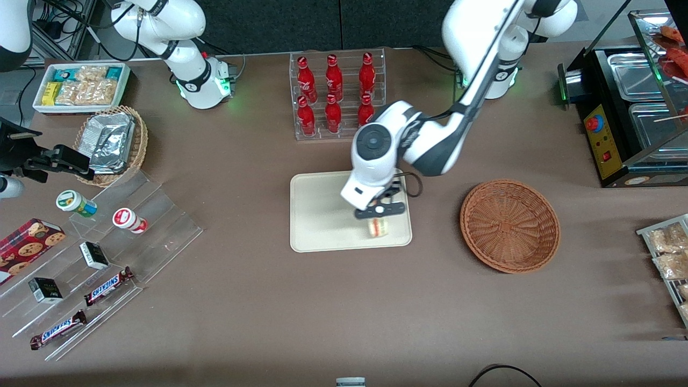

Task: Place sandwich from basket to tray
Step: 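Lift the sandwich and carry it over the cream tray, then lower the sandwich onto the tray and open the left gripper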

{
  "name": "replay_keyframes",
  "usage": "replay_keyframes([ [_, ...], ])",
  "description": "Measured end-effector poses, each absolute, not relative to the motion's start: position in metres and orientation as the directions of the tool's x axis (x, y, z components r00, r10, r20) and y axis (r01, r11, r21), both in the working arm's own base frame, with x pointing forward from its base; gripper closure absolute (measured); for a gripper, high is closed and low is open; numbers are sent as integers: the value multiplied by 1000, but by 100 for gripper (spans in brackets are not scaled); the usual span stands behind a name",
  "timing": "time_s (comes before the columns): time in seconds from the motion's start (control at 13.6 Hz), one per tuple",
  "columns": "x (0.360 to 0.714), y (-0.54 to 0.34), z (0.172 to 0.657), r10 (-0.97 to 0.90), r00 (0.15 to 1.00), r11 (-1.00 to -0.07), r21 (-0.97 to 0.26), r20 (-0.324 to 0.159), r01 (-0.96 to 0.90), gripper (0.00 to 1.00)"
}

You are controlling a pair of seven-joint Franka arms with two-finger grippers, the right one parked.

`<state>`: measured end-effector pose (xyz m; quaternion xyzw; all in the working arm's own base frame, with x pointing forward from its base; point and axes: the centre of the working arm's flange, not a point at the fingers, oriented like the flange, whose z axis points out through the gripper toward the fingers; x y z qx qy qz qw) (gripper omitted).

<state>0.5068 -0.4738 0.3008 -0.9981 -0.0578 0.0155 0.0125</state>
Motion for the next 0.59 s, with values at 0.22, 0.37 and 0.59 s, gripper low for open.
replay_keyframes([
  [0.22,488,-506,268,95,995,-995,-7,-17,95,85],
  [0.37,483,-515,259,83,997,-997,7,-7,83,85],
  [0.59,479,-521,252,73,997,-997,16,-1,73,85],
])
